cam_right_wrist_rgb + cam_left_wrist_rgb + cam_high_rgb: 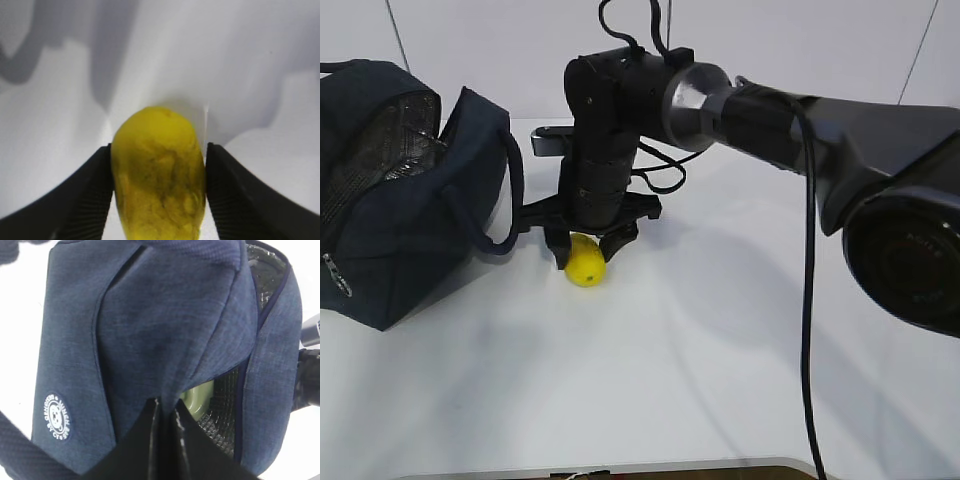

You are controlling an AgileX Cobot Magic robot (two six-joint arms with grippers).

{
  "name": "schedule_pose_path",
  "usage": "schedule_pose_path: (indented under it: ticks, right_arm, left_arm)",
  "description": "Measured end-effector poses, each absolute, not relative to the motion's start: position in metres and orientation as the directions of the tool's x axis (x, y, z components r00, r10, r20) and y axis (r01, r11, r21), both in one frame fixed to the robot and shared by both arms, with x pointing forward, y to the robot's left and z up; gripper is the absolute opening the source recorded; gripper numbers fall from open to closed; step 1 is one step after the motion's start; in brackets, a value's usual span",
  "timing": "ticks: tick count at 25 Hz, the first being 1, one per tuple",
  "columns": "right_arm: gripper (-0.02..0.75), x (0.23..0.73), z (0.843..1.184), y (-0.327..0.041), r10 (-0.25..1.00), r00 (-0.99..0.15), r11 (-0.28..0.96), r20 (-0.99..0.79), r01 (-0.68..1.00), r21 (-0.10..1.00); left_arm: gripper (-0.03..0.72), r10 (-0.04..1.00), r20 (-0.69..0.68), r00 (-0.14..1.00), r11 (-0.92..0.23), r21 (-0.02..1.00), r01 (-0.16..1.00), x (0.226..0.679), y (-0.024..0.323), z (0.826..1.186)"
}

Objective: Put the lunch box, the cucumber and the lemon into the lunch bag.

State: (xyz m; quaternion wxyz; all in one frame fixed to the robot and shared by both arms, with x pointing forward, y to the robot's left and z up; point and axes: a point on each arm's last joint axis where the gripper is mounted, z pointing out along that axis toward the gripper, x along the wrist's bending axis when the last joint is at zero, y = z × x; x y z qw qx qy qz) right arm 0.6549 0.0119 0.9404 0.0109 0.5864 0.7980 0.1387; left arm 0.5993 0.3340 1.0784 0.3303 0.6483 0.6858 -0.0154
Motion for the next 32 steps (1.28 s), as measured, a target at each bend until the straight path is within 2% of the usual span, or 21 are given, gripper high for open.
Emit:
schedule_pose_path:
  ticks: [12,20,32]
  right_arm:
    - [0.354,0.653,0.940,0.011,0.940,-0.311,0.278,0.139,0.936,0.214]
    - [0.344,0.651,0.944,0.010,0.940,-0.316,0.291,0.128,0.939,0.184]
    - [0.343,0.654,1.018,0.019,0.890,-0.391,0.291,0.234,0.883,0.369]
  left_arm:
    - [-0.011,0.878,-0.474,0.060,0.157,0.405,0.901,0.599,0.334,1.078]
    - [-0.011,0.877,-0.477,0.061,0.154,0.398,0.904,0.598,0.333,1.078]
    - [-0.011,0.877,-0.477,0.061,0.153,0.397,0.905,0.598,0.333,1.078]
